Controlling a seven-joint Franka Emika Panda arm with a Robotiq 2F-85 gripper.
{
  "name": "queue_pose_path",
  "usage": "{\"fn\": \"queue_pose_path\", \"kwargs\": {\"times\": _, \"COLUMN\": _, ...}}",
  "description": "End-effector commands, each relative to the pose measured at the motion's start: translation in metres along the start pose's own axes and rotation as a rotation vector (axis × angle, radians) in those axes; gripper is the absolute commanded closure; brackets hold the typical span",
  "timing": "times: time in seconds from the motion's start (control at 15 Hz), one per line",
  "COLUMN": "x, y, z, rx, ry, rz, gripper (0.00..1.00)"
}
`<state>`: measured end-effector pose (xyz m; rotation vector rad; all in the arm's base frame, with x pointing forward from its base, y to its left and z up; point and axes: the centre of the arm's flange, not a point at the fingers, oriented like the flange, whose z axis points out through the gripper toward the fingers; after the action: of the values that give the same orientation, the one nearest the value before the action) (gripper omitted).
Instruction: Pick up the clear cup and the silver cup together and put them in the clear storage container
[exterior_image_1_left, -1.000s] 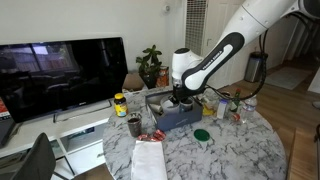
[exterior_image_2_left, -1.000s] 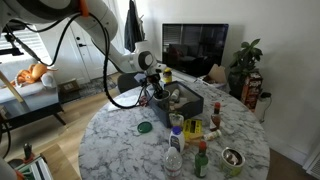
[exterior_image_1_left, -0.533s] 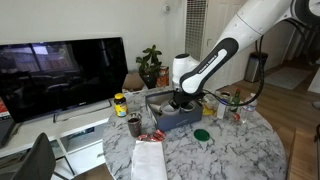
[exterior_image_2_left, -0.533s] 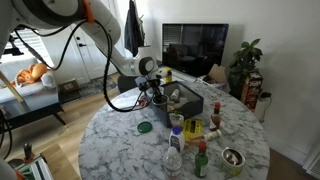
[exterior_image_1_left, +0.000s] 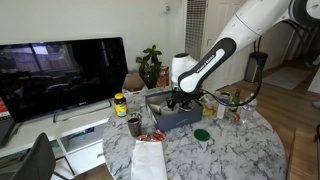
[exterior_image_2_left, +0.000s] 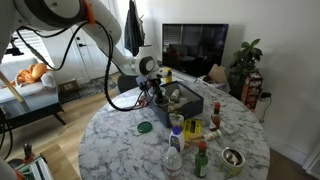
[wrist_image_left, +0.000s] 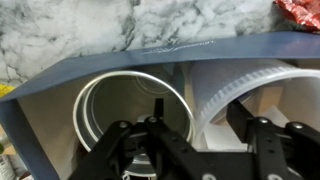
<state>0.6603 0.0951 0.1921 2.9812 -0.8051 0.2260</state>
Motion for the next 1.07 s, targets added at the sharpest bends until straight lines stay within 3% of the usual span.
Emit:
{"fn": "queue_pose_path", "kwargs": {"times": 0.0, "x": 0.004, "y": 0.000, "z": -0.021, "rx": -0.015, "ry": 0.011, "rz": -0.017, "gripper": 0.01}}
{"fn": "queue_pose_path", "kwargs": {"times": 0.4, "x": 0.013, "y": 0.014, "z": -0.124, "rx": -0.045, "ry": 0.056, "rz": -0.030, "gripper": 0.00}}
{"fn": "queue_pose_path", "kwargs": {"times": 0.73, "x": -0.004, "y": 0.017, "z": -0.225, "rx": 0.031, "ry": 0.027, "rz": -0.065, "gripper": 0.00}}
{"fn": "queue_pose_path", "kwargs": {"times": 1.0, "x": -0.027, "y": 0.018, "z": -0.276, "rx": 0.046, "ry": 0.020, "rz": -0.078, "gripper": 0.00}}
